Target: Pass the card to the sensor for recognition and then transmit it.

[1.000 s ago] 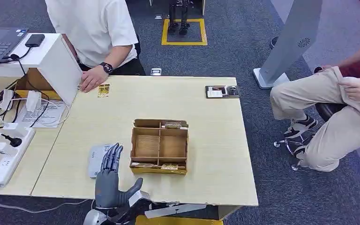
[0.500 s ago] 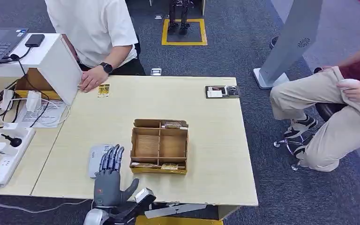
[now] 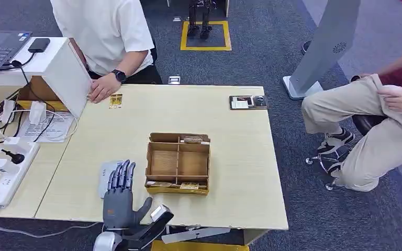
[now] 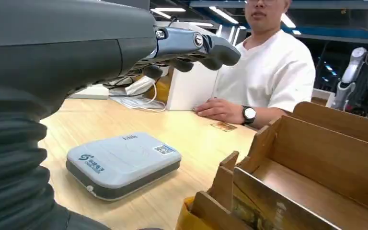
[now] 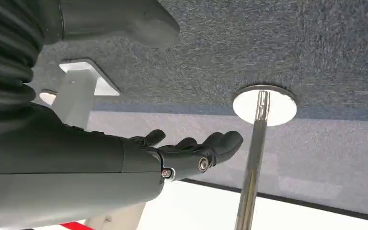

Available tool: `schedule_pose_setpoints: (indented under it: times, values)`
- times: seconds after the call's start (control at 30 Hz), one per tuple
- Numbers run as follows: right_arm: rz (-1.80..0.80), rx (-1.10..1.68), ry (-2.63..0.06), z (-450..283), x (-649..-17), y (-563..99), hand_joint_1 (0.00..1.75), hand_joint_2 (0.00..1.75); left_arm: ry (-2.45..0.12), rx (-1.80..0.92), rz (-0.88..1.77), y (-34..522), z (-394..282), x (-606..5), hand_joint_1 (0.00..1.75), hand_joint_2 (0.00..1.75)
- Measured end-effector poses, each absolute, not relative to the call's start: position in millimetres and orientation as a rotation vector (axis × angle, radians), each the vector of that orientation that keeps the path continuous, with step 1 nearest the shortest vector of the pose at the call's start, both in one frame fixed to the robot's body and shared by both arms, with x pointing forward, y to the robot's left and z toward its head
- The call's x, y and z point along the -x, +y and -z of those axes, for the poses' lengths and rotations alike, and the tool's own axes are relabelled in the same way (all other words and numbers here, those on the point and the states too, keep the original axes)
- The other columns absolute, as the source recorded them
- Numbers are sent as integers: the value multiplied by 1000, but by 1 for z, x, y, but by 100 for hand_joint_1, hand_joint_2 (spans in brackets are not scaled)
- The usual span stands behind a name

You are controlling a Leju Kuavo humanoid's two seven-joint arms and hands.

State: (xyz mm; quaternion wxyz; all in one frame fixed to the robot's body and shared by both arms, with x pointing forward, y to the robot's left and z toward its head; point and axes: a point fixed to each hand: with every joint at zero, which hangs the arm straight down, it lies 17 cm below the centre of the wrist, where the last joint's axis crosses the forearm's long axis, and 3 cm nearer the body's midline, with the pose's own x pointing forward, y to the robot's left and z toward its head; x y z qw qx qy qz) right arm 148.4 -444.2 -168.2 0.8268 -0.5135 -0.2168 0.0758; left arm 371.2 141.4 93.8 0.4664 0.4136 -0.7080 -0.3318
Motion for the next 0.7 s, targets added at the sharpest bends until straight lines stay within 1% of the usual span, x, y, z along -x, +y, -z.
schedule_pose_setpoints:
  times: [0.23, 0.53, 0.7]
  values:
    - [-161, 1087, -457, 169, -148, -443, 0, 175, -1746, -1007, 811, 139, -95, -371, 0, 175]
    - [-160, 1082, -455, 171, -146, -441, 0, 175, -1781, -921, 737, 139, -96, -371, 0, 175]
    - [-191, 1074, -466, 171, -153, -437, 0, 175, -1802, -902, 742, 127, -102, -378, 0, 175]
